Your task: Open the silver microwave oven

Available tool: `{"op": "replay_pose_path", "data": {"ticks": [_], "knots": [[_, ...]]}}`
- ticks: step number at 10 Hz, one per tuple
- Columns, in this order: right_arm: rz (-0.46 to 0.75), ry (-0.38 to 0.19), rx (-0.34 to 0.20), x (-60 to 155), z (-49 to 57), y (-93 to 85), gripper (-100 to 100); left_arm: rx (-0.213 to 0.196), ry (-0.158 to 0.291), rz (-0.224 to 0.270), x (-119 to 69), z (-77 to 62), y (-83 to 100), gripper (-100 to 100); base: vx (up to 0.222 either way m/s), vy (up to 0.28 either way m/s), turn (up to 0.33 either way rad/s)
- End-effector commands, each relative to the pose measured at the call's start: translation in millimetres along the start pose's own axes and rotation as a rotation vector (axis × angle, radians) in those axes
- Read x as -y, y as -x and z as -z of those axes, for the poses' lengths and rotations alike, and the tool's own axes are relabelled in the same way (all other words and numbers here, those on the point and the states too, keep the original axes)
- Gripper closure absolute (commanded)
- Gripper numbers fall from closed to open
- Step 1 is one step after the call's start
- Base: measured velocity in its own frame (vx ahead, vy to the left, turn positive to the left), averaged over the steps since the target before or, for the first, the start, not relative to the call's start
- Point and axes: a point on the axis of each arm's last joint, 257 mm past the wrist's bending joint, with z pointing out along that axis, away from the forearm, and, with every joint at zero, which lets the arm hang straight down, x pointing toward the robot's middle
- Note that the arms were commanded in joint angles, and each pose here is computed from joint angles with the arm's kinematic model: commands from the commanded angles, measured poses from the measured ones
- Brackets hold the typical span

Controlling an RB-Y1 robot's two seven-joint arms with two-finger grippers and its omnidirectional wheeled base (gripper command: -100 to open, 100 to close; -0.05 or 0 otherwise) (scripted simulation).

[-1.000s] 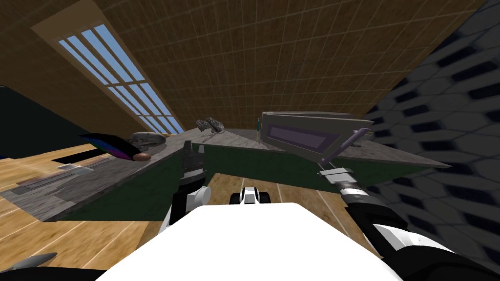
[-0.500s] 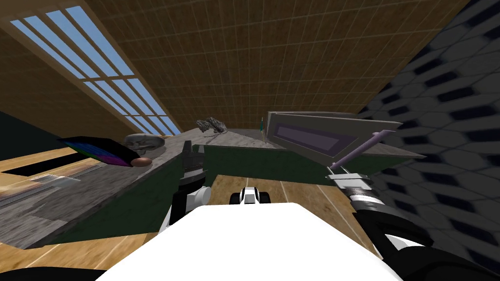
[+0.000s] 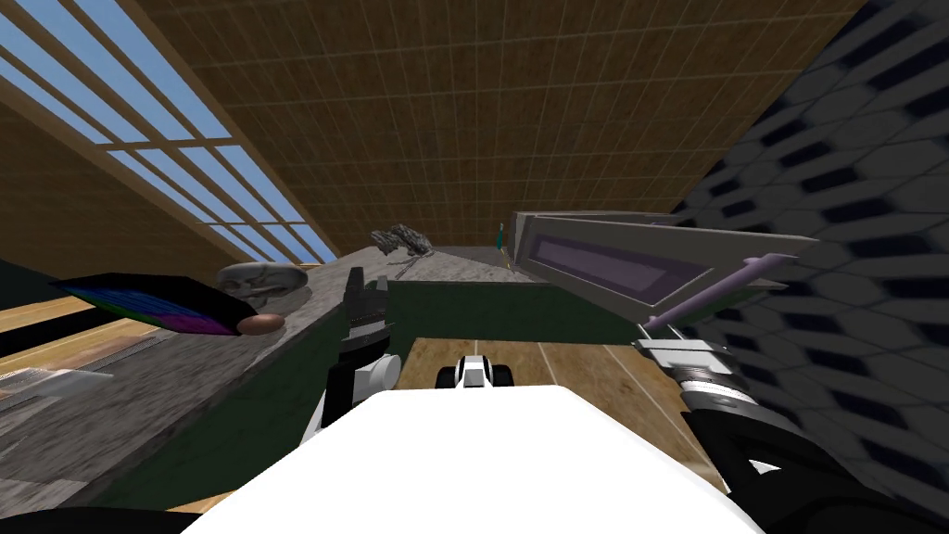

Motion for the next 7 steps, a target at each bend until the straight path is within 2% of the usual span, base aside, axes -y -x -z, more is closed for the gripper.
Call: {"op": "replay_pose_path", "data": {"ticks": [1, 4, 5, 7], "knots": [[0.002, -0.047, -0.054, 17.1, 6.4, -17.6, 100, 0.000, 0.000, 0.000, 0.0, 0.0, 0.0, 0, 0.087, 0.252, -0.117], [0.006, -0.101, -0.122, 35.3, 16.9, -39.4, 100, 0.000, 0.000, 0.000, 0.0, 0.0, 0.0, 0, 0.059, 0.276, -0.106], [0.004, -0.088, -0.105, 40.6, 20.9, -27.6, -100, 0.000, 0.000, 0.000, 0.0, 0.0, 0.0, 0, 0.051, 0.112, -0.078], [0.003, -0.085, -0.101, 48.9, 27.1, -20.2, -100, 0.000, 0.000, -0.001, 0.0, 0.0, 0.1, 0, 0.043, -0.056, -0.023]]}}
